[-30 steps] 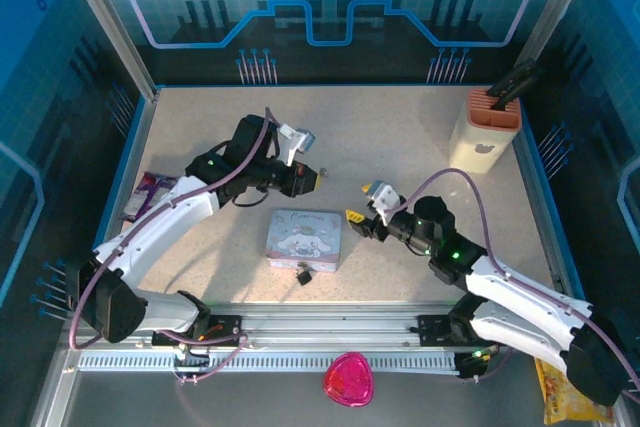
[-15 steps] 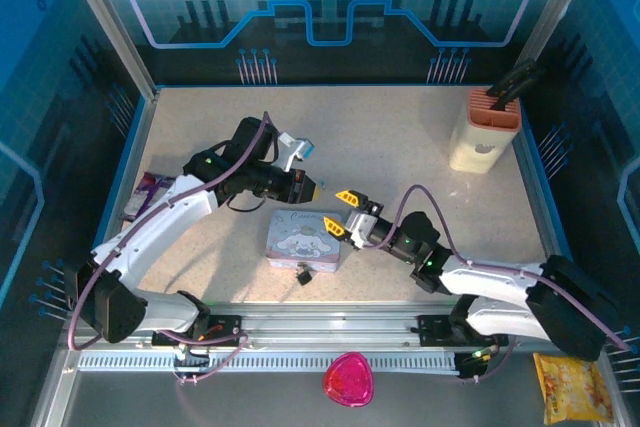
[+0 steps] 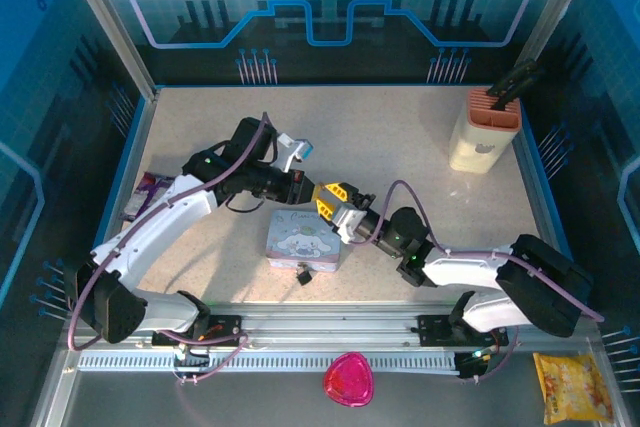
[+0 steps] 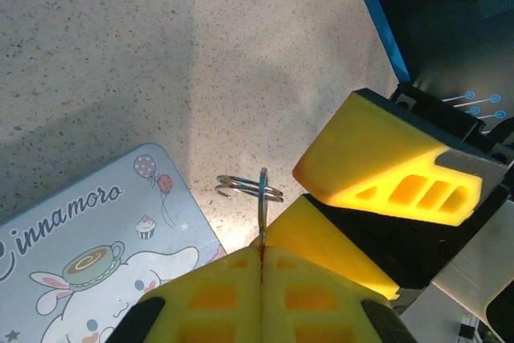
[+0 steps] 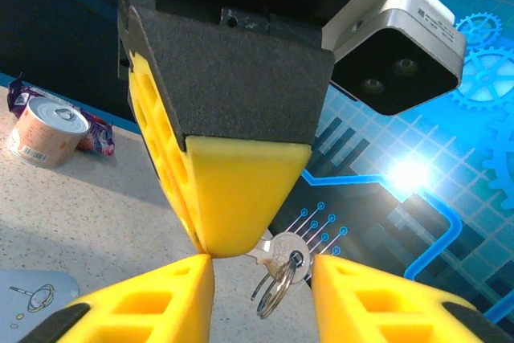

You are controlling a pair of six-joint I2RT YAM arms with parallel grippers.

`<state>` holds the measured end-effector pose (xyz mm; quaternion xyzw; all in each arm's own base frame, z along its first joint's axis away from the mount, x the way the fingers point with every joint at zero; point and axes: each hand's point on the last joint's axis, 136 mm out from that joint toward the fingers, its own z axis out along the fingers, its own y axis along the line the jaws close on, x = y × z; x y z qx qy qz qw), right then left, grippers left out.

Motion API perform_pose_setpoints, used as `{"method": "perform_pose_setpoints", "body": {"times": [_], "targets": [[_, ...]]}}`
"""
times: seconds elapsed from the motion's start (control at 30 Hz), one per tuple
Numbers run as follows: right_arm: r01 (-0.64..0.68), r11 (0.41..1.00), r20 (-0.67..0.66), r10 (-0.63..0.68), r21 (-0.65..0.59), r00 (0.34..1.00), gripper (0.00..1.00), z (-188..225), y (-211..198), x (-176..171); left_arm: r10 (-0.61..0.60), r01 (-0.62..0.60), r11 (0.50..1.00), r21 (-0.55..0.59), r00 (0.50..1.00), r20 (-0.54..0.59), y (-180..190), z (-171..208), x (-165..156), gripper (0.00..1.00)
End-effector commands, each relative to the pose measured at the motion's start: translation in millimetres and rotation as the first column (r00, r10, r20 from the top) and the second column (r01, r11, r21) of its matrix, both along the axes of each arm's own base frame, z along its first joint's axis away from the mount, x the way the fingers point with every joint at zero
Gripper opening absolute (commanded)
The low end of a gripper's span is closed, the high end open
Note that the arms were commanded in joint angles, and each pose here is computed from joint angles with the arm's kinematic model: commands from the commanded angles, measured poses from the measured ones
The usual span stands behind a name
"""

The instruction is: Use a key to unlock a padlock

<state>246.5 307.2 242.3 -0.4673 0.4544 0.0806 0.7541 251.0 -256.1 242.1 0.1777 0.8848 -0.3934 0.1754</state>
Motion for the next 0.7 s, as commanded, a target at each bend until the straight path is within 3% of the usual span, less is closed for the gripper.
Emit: {"method": "perform_pose_setpoints", "body": {"times": [0.0, 0.37, 0.67], "targets": [[0.044, 0.998, 0.082, -0.047, 0.038, 0.996, 0.36, 22.9, 0.2, 4.6, -0.014, 0.014, 1.0, -0.017, 1.0, -0.022, 3.4, 3.5, -11.7, 0.0], [0.126, 0.991, 0.179, -0.133, 0.048, 0.975, 0.31, 31.6, -6.8, 11.6, -0.021, 0.021, 1.0, -0.017, 0.999, -0.027, 4.1, 3.8, -14.7, 0.0], [0.102, 0.994, 0.194, -0.107, 0.035, 0.975, 0.25, 30.9, 0.7, 6.4, -0.024, 0.024, 1.0, -0.011, 0.999, -0.041, 3.1, -0.7, -15.1, 0.0]]}}
